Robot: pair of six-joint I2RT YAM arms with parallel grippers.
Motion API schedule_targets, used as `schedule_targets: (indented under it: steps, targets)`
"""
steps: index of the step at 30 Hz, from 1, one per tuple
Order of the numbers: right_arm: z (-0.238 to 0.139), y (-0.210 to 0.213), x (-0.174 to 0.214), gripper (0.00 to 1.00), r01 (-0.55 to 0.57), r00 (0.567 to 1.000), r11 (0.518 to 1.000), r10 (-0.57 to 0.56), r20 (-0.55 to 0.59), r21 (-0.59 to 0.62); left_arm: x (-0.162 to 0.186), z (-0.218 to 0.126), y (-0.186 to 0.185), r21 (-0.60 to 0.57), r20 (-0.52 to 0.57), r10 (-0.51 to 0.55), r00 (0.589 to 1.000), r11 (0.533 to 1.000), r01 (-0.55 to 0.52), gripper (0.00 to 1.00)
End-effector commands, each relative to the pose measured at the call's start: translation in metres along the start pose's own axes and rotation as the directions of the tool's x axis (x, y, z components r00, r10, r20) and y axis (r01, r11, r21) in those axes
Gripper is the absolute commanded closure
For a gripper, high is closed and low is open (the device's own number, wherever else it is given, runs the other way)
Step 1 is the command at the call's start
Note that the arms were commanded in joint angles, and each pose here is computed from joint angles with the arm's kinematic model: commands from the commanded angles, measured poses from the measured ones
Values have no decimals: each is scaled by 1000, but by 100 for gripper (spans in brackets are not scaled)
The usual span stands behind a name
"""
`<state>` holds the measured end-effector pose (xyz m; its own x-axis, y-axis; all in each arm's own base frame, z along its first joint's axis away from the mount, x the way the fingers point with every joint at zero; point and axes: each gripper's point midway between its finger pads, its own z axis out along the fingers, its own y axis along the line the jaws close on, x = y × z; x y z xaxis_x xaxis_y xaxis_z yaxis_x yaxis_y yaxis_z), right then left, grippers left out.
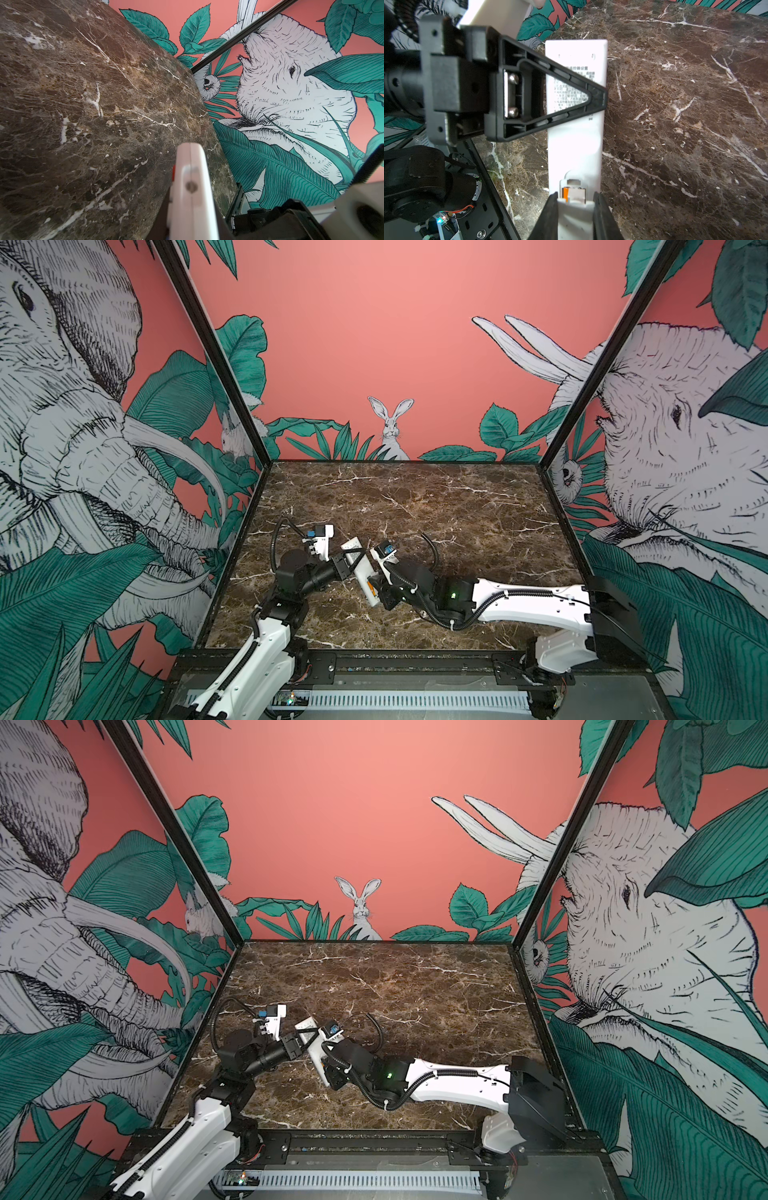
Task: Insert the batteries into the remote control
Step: 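Lower the cover over the orange batteries at the remote's compartment end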
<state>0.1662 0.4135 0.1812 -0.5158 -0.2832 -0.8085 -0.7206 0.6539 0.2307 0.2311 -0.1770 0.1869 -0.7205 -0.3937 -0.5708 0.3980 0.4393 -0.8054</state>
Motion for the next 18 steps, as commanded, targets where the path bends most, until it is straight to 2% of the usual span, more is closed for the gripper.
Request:
schedule_targets:
  steps: [1,18]
  targets:
    - [3,7,-1,93,-22,1000,1000,22,19,-21,-3,-2,-7,21,17,12,1000,1000,-13,100]
    - [13,2,18,94,-20,1000,1000,20,-14,-4,-4,-3,-7,23,21,12,1000,1000,-12,100]
